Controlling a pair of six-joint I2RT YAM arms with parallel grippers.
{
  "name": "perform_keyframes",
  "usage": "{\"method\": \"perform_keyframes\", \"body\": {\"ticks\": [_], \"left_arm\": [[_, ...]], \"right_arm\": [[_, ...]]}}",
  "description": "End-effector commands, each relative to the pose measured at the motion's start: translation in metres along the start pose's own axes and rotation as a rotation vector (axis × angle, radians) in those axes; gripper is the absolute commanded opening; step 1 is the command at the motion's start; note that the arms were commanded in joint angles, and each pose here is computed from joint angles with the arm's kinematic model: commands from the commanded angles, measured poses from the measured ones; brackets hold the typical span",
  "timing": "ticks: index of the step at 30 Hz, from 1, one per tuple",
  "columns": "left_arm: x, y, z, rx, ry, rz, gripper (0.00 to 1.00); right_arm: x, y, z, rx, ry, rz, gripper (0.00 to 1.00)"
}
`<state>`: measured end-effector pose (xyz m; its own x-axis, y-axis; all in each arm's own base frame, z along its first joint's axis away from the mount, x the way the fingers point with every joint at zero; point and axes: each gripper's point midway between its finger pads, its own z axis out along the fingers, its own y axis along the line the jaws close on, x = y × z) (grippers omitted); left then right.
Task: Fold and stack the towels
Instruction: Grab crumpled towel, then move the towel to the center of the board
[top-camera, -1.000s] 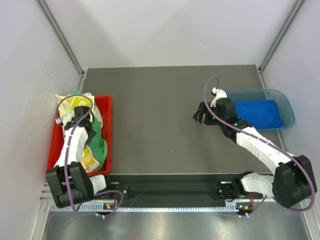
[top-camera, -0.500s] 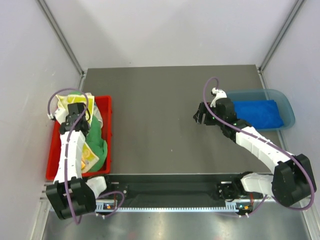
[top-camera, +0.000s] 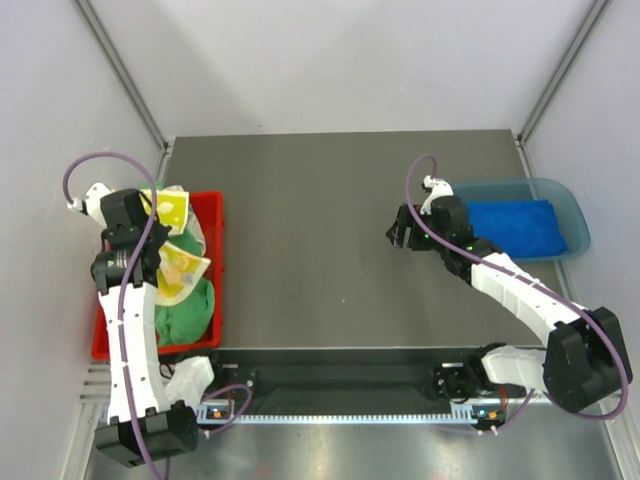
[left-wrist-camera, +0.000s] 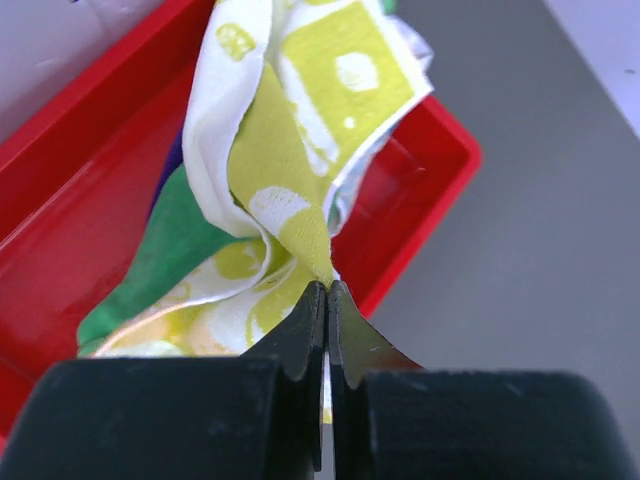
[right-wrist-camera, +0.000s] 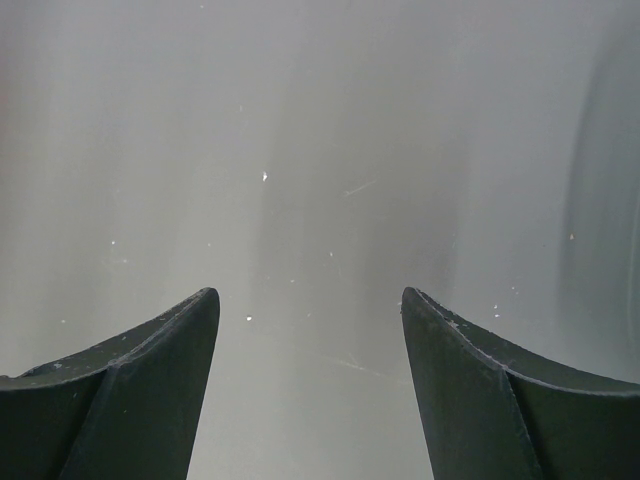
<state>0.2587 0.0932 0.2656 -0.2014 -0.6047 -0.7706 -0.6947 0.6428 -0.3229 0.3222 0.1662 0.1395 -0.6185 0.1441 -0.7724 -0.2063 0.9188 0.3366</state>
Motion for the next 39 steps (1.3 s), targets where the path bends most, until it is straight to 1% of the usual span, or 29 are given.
{"method": "perform_keyframes", "body": {"ticks": [1, 3, 7, 11, 13, 14, 16, 17, 18, 19, 21, 22, 23, 24, 25, 26, 28, 29, 30, 31, 33, 34, 35, 36, 37, 38, 39], "left_arm": [[-0.021, -0.026, -0.022, 0.138, -0.036, 0.004, 0.0], [-0.032, -0.036, -0.029, 0.181, -0.061, -0.001, 0.0], [-0.042, -0.064, -0.042, 0.311, -0.051, -0.014, 0.0], [-0.052, -0.097, -0.058, 0.411, -0.069, -0.003, 0.0], [-0.051, -0.112, -0.061, 0.42, -0.075, 0.018, 0.0], [-0.047, -0.13, -0.074, 0.45, -0.091, 0.052, 0.0], [-0.037, -0.152, -0.078, 0.46, -0.089, 0.093, 0.0], [-0.024, -0.175, -0.088, 0.51, -0.064, 0.129, 0.0], [-0.021, -0.181, -0.089, 0.507, -0.068, 0.139, 0.0], [-0.011, -0.195, -0.098, 0.548, -0.05, 0.16, 0.0], [0.003, -0.214, -0.099, 0.567, -0.029, 0.193, 0.0], [0.019, -0.229, -0.111, 0.609, -0.013, 0.229, 0.0], [0.027, -0.238, -0.118, 0.63, -0.013, 0.248, 0.0], [0.044, -0.248, -0.118, 0.632, 0.003, 0.287, 0.0], [0.062, -0.258, -0.131, 0.666, 0.017, 0.324, 0.0], [0.079, -0.27, -0.133, 0.68, 0.034, 0.354, 0.0], [0.102, -0.283, -0.143, 0.71, 0.049, 0.39, 0.0], [0.12, -0.29, -0.159, 0.752, 0.069, 0.414, 0.0], [0.135, -0.297, -0.162, 0.765, 0.082, 0.429, 0.0], [0.152, -0.301, -0.174, 0.799, 0.103, 0.45, 0.0], [0.177, -0.307, -0.182, 0.824, 0.128, 0.485, 0.0], [0.19, -0.307, -0.193, 0.844, 0.148, 0.493, 0.0], [0.207, -0.302, -0.192, 0.844, 0.181, 0.512, 0.0], [0.219, -0.298, -0.195, 0.858, 0.212, 0.514, 0.0], [0.232, -0.301, -0.21, 0.91, 0.24, 0.469, 0.0], [0.251, -0.286, -0.204, 0.898, 0.269, 0.484, 0.0], [0.261, -0.28, -0.207, 0.903, 0.286, 0.478, 0.0]], "right_arm": [[-0.011, 0.008, 0.003, -0.018, -0.039, -0.019, 0.73], [-0.011, 0.008, 0.003, -0.02, -0.038, -0.02, 0.73], [-0.012, 0.009, 0.003, -0.019, -0.037, -0.019, 0.73], [-0.013, 0.007, 0.001, -0.012, -0.046, -0.022, 0.73], [-0.014, 0.007, 0.001, -0.01, -0.05, -0.019, 0.73], [-0.014, 0.007, 0.001, -0.009, -0.049, -0.02, 0.73], [-0.014, 0.007, 0.001, -0.009, -0.047, -0.022, 0.73], [-0.014, 0.007, 0.0, -0.008, -0.048, -0.021, 0.73], [-0.015, 0.006, 0.0, -0.005, -0.049, -0.025, 0.73], [-0.018, 0.003, -0.001, 0.015, -0.066, -0.022, 0.73], [-0.019, 0.0, -0.002, 0.031, -0.075, -0.022, 0.73], [-0.021, -0.001, -0.004, 0.038, -0.083, -0.019, 0.73], [-0.021, -0.003, -0.005, 0.045, -0.086, -0.021, 0.73], [-0.022, -0.006, -0.005, 0.063, -0.095, -0.019, 0.73], [-0.023, -0.008, -0.007, 0.072, -0.102, -0.016, 0.73], [-0.024, -0.012, -0.007, 0.091, -0.109, -0.011, 0.73], [-0.026, -0.017, -0.01, 0.113, -0.121, -0.001, 0.74], [-0.025, -0.019, -0.01, 0.121, -0.121, 0.003, 0.74], [-0.026, -0.021, -0.011, 0.129, -0.128, 0.009, 0.74], [-0.028, -0.024, -0.013, 0.135, -0.139, 0.013, 0.75], [-0.028, -0.03, -0.015, 0.155, -0.146, 0.026, 0.75], [-0.03, -0.032, -0.016, 0.16, -0.155, 0.034, 0.75], [-0.028, -0.034, -0.017, 0.168, -0.156, 0.04, 0.75], [-0.028, -0.036, -0.017, 0.175, -0.157, 0.044, 0.75], [-0.031, -0.038, -0.019, 0.179, -0.167, 0.049, 0.75], [-0.031, -0.04, -0.019, 0.183, -0.175, 0.061, 0.76], [-0.03, -0.042, -0.019, 0.187, -0.173, 0.064, 0.76]]}}
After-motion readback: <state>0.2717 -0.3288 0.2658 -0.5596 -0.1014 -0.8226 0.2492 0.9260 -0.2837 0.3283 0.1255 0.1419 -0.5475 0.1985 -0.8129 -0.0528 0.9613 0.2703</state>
